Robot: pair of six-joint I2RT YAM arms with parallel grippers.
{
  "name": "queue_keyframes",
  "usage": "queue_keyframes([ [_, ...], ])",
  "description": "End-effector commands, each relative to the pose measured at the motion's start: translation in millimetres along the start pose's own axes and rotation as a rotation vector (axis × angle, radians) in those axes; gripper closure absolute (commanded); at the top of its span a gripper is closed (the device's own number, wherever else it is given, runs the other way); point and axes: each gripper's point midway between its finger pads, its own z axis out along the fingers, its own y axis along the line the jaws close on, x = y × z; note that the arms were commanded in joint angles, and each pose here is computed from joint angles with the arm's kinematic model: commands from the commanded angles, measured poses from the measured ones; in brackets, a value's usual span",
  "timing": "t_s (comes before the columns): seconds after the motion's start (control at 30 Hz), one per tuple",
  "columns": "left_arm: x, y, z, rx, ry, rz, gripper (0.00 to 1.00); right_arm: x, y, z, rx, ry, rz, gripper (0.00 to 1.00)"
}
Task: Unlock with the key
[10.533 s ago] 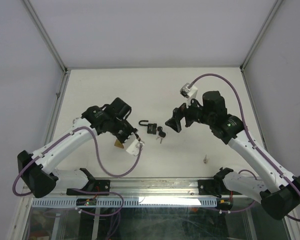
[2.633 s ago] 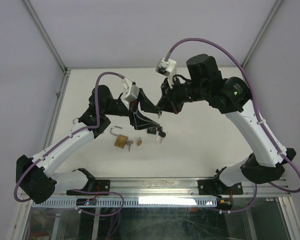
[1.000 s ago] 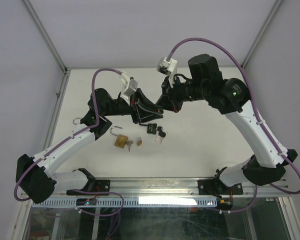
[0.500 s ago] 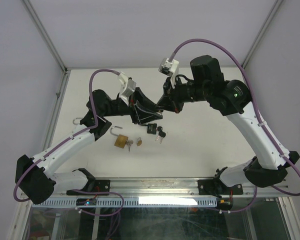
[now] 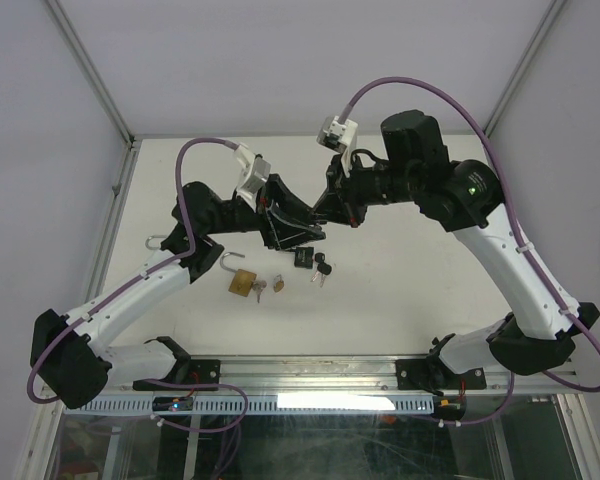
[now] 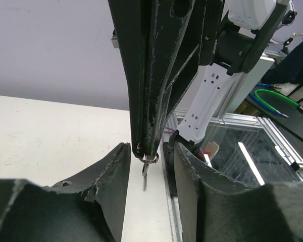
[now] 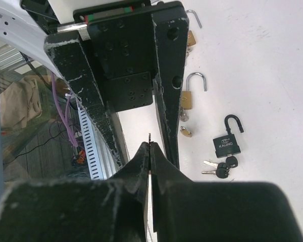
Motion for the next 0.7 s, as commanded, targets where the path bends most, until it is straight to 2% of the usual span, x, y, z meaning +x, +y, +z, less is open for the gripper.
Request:
queue_keyframes([
  [0.0, -12.9, -10.3, -1.1, 0.011, -0.060, 0.030, 0.61, -26.3, 7.5, -11.5, -0.008, -0.096, -0.054, 1.00],
  [0.27, -15.2, -11.1, -0.9, 0.017, -0.074, 0.055, 0.78, -27.9, 10.1, -14.7, -0.010, -0.105, -0.059, 1.00],
  [0.3, -16.6, -11.7, -1.0, 0.021, -0.079, 0.064, 0.77, -26.2, 9.7, -14.1, -0.010, -0.098, -0.054, 1.00],
  [0.4, -18.6, -13.1, -0.3, 0.030, -0.080, 0.070, 0.64, -20.8, 9.7, -13.2, -0.012, -0.084, -0.041, 1.00],
  [0.47, -19.7, -14.3, 0.4, 0.038, -0.081, 0.078, 0.63, -18.7, 9.6, -11.8, -0.015, -0.085, -0.038, 1.00],
  [0.53, -19.2, -14.7, 1.2, 0.049, -0.078, 0.079, 0.71, -19.5, 10.2, -11.5, -0.018, -0.089, -0.039, 1.00],
  [0.67, -16.7, -13.5, 1.6, 0.047, -0.076, 0.051, 0.95, -21.8, 10.2, -11.7, -0.019, -0.094, -0.043, 1.00],
])
